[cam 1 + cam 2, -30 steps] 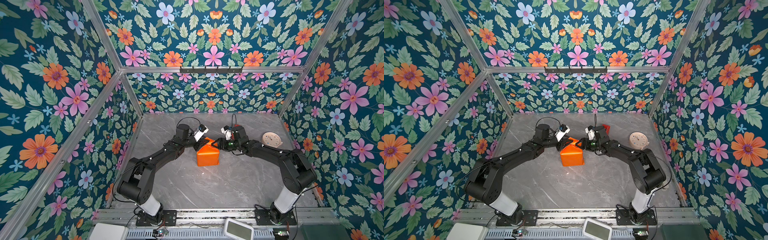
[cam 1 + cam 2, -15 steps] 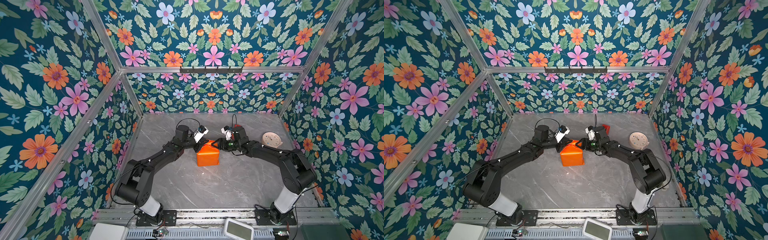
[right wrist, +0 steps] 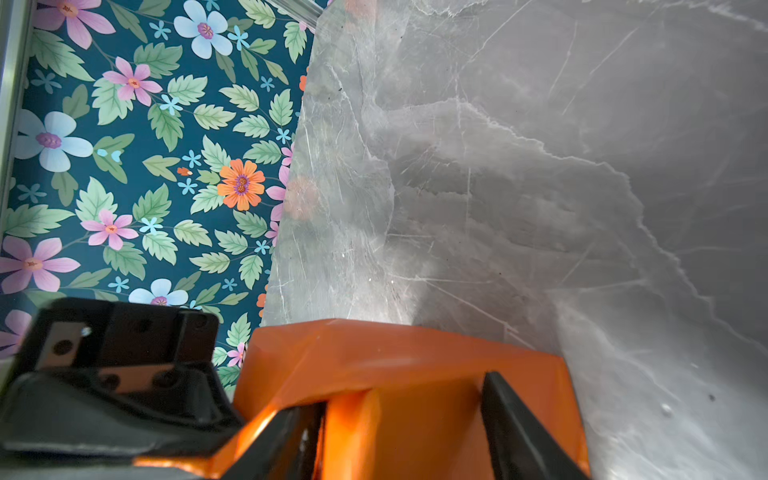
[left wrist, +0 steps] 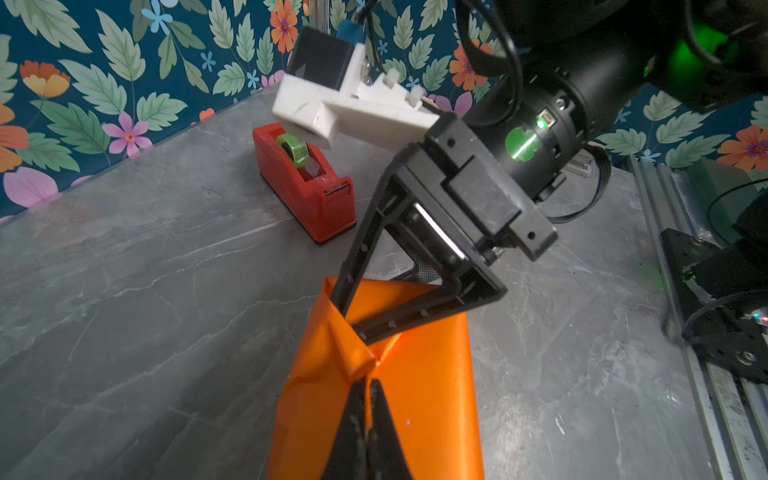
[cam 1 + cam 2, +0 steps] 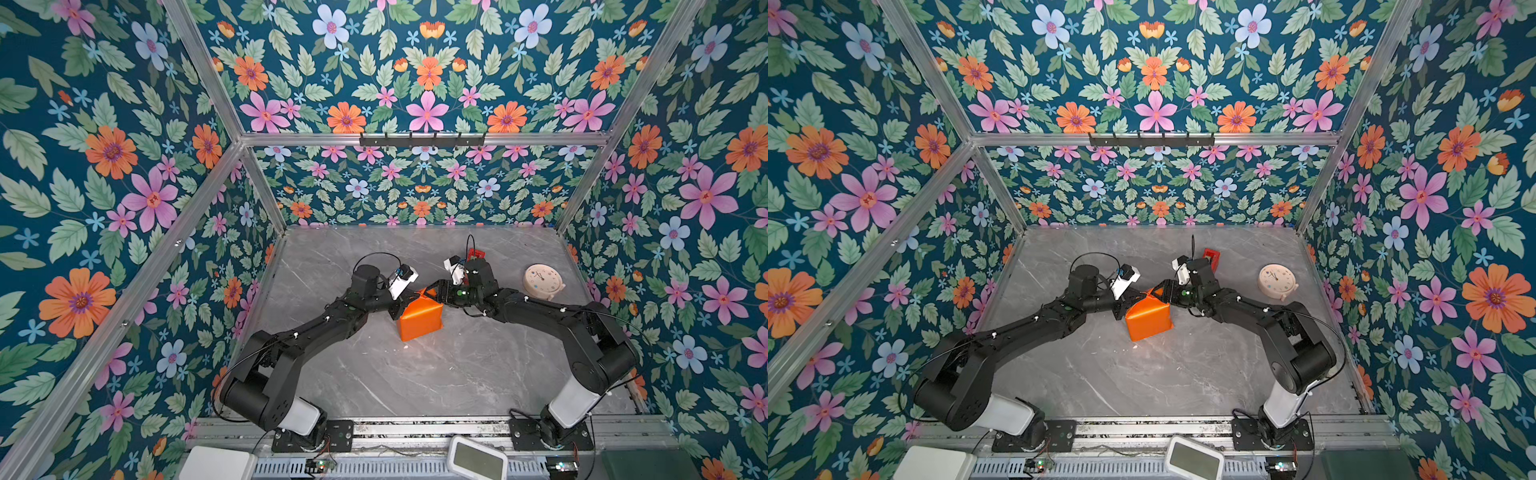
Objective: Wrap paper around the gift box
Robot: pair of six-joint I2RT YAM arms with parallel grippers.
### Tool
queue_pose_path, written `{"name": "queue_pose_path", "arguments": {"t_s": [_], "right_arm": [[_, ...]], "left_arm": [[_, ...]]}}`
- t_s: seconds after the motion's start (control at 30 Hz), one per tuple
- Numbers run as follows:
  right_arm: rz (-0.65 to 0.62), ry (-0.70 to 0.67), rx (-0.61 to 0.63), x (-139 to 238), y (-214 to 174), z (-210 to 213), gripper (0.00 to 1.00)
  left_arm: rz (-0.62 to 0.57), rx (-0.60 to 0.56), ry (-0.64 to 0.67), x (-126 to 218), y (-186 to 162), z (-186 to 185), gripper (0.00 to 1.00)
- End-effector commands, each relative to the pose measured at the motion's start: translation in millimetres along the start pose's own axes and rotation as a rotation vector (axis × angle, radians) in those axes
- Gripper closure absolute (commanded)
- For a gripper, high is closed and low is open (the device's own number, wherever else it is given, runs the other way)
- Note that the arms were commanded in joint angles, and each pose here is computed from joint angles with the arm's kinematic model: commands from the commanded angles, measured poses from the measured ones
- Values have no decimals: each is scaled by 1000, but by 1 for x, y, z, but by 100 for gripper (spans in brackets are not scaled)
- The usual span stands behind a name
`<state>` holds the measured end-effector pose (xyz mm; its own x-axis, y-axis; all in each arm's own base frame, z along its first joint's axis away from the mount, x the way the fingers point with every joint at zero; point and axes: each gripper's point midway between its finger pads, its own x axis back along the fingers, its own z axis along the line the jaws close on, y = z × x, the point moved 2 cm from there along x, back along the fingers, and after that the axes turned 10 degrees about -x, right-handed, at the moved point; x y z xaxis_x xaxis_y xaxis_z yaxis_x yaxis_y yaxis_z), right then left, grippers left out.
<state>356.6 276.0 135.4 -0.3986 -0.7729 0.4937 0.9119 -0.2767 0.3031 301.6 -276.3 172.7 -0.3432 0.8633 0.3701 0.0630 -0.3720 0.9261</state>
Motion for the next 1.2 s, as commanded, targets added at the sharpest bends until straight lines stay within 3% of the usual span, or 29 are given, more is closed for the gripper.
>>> {"name": "queue_pose_path", "arguments": {"t_s": [0.0,0.3,1.17], "right_arm": [[-32,-43,-11,2,4,-6,39],[-14,23,7,24,0,23,36],[-38,-147,-81,23,-31,-37,47]], "left_arm": [[6,17,-14,-1,-5,-6,95],[38,28,-15,-5,-16,-10,95],[-16,36,-35,1,7,-17,90]]}}
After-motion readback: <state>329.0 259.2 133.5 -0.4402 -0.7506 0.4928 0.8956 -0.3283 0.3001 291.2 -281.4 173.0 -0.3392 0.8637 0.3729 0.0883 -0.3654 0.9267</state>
